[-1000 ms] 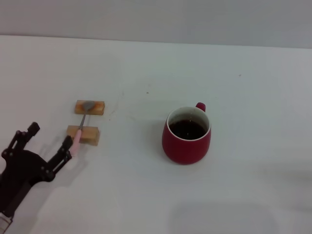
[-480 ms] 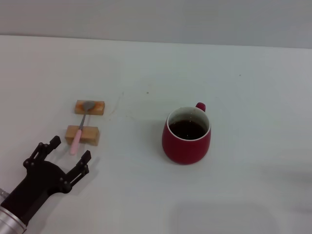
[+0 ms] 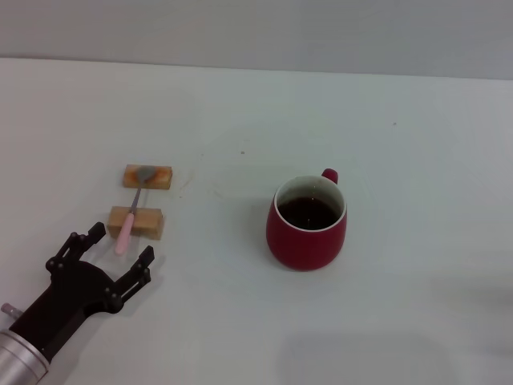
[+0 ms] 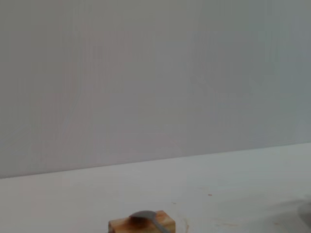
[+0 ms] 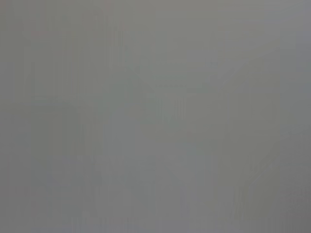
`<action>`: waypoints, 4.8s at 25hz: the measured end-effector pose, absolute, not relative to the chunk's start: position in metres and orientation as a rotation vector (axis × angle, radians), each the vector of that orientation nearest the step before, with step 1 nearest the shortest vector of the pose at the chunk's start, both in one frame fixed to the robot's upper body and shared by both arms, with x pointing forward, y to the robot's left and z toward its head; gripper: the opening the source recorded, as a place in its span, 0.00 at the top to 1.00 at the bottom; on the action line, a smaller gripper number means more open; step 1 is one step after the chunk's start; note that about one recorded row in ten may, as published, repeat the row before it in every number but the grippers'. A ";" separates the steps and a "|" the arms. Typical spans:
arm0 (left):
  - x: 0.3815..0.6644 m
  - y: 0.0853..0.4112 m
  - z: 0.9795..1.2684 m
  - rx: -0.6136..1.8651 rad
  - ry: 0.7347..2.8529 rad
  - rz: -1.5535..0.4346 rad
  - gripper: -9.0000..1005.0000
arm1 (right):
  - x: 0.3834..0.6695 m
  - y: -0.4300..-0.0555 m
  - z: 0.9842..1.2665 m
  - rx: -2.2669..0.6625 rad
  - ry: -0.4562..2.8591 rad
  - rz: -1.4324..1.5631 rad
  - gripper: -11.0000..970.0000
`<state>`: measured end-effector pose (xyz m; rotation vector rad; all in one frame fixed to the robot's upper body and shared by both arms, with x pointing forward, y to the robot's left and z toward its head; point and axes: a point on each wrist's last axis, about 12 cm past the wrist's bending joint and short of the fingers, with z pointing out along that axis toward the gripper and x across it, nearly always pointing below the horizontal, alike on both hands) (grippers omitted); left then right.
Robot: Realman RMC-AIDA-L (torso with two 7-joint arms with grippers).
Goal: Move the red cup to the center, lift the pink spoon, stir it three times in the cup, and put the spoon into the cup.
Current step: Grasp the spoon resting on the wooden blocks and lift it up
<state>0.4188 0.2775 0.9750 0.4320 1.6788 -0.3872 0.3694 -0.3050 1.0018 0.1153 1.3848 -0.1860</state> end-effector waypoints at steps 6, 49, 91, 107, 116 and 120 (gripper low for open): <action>0.421 0.276 0.976 0.434 1.675 -0.389 0.24 | 0.369 -0.305 1.002 0.117 1.385 -0.187 0.99; 0.433 0.268 0.978 0.440 1.671 -0.355 0.82 | 0.360 -0.306 1.004 0.099 1.366 -0.186 0.99; 0.551 0.245 1.103 0.632 1.500 -0.319 0.82 | 0.361 -0.305 1.004 0.100 1.366 -0.165 0.99; 0.568 0.241 1.134 0.749 1.448 -0.085 0.82 | 0.364 -0.306 1.005 0.125 1.353 -0.151 0.99; 0.560 0.248 1.109 0.780 1.182 0.132 0.82 | 0.371 -0.304 1.006 0.118 1.349 -0.139 0.99; 0.548 0.254 1.102 0.705 1.012 0.197 0.82 | 0.373 -0.303 1.006 0.117 1.346 -0.132 0.99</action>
